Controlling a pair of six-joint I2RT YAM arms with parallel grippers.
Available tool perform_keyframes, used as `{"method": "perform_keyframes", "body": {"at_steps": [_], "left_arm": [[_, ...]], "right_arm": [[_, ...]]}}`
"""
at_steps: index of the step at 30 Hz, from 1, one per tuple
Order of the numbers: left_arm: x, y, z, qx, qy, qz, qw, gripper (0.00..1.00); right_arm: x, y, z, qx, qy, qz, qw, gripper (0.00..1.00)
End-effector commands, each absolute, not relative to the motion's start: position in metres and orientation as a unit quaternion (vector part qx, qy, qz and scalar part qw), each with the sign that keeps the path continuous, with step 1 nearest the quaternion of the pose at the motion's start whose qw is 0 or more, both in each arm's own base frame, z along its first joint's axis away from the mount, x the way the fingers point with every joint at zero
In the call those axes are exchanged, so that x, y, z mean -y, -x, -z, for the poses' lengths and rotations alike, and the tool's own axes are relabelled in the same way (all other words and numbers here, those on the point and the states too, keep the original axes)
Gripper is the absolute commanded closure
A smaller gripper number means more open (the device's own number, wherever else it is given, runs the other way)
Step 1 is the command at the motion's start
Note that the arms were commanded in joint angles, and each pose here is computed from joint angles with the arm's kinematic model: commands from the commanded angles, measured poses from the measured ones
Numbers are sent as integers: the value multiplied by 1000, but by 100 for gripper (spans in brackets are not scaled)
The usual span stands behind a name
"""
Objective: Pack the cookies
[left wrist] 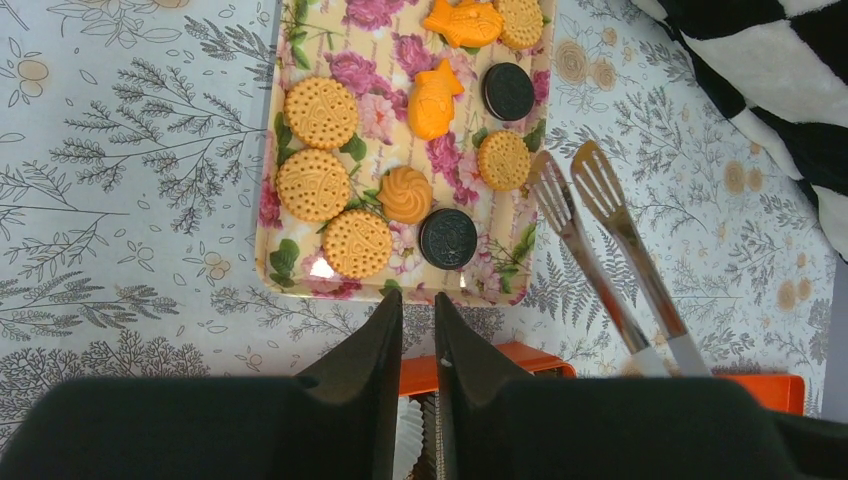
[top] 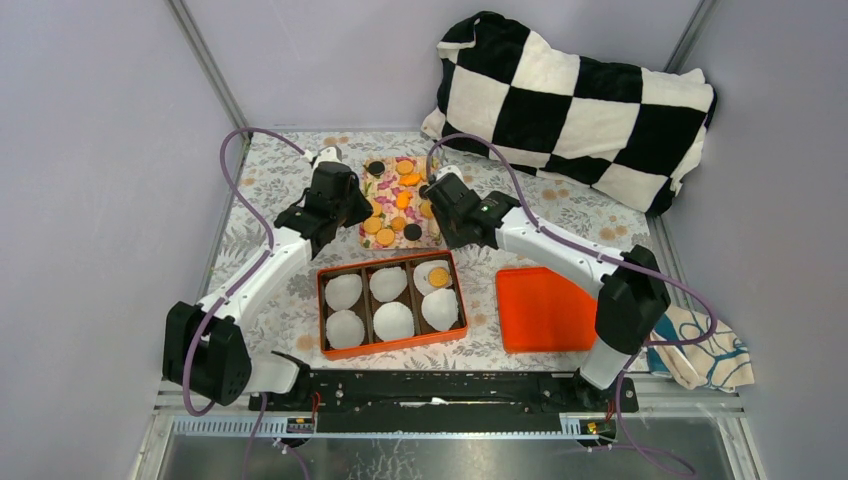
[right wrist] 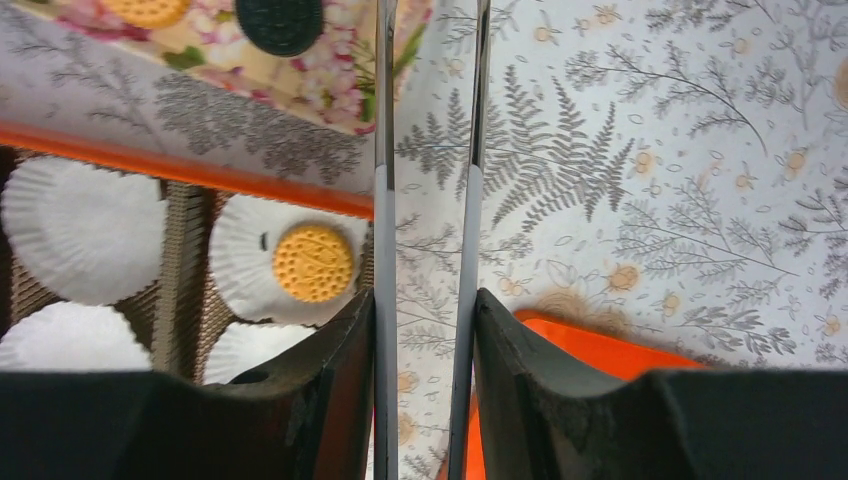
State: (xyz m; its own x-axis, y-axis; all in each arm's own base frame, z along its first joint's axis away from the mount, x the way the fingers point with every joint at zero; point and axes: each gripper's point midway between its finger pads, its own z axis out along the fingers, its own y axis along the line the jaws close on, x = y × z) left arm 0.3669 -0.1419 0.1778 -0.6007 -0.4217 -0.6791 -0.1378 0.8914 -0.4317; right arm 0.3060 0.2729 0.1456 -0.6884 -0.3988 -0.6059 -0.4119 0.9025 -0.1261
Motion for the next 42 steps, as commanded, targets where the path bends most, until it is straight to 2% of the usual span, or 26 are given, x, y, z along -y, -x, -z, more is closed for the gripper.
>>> {"method": "perform_keyframes", "body": {"at_steps": [1,17,30,42], "left_arm": [[143,-373,-186,-873,154,170,430,78],[144,-371,-179,-877,156,172,421,78],[142,-367,-177,-877,161,170,420,78],[143,-365,-181,-876,158,175,420,78]], "right_arm": [[-269,-319,-157,-912,213,-20,349,64],[-288,-328,-143,-915,225,-35,332,63],[-291,-328,-123,-926,219,-39,303,51],[-300,-315,-133,-928,218,-88,290,52]]}}
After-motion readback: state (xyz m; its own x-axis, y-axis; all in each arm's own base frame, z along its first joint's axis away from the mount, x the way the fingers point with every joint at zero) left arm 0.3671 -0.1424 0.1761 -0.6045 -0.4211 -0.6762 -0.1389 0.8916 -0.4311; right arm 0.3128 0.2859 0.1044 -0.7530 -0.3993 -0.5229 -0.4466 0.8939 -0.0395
